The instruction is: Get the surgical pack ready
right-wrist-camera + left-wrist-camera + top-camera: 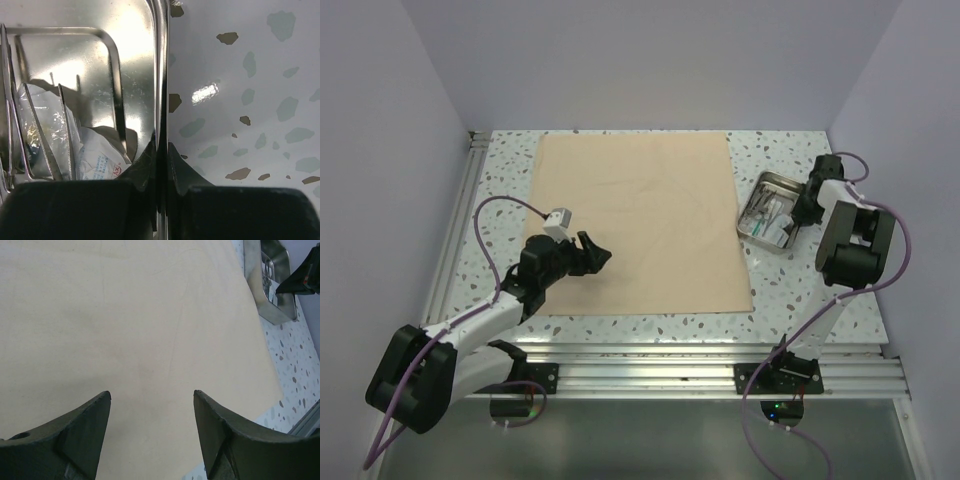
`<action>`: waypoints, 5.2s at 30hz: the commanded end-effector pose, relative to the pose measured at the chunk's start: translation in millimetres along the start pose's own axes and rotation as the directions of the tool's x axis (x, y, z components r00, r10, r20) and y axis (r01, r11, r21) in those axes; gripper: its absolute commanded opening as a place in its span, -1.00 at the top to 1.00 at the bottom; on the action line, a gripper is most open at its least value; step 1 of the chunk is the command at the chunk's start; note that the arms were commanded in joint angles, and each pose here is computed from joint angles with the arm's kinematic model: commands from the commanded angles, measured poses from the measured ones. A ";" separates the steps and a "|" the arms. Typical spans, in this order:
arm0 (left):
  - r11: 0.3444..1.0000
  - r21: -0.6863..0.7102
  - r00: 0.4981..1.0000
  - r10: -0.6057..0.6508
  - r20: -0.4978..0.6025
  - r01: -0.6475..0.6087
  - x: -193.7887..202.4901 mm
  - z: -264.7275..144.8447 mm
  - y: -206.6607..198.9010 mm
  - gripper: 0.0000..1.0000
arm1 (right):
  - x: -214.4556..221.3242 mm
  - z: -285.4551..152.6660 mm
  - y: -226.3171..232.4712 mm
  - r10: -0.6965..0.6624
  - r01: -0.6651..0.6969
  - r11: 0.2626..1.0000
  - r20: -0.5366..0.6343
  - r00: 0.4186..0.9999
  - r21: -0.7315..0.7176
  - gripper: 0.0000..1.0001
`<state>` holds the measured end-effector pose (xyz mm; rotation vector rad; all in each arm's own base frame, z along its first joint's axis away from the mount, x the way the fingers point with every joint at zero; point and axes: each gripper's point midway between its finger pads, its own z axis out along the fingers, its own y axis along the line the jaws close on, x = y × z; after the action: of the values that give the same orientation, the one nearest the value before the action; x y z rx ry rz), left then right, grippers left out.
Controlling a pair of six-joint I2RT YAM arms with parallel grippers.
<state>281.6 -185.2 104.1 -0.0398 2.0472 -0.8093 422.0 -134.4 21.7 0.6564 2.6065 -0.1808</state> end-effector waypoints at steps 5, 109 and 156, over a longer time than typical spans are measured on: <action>0.999 0.020 0.999 0.037 0.037 -0.037 -8.2 2.6 -5.4 -0.42 | -2.0 -11.4 2.6 0.073 -0.071 0.996 0.051 0.996 -0.052 1.00; 0.924 -0.378 0.998 -0.040 0.038 0.051 -14.8 -54.0 45.5 -0.85 | -8.9 -128.4 205.2 0.048 0.058 0.877 0.208 0.977 -0.478 -0.35; 0.525 -0.765 0.885 -0.449 0.122 0.372 63.7 -107.6 108.5 -0.58 | -59.4 22.6 239.7 0.278 -0.209 0.782 0.029 0.960 -0.587 1.00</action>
<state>183.2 -65.9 31.0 -1.0110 2.4051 -0.1243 593.7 67.7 24.0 0.6078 2.2910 0.6572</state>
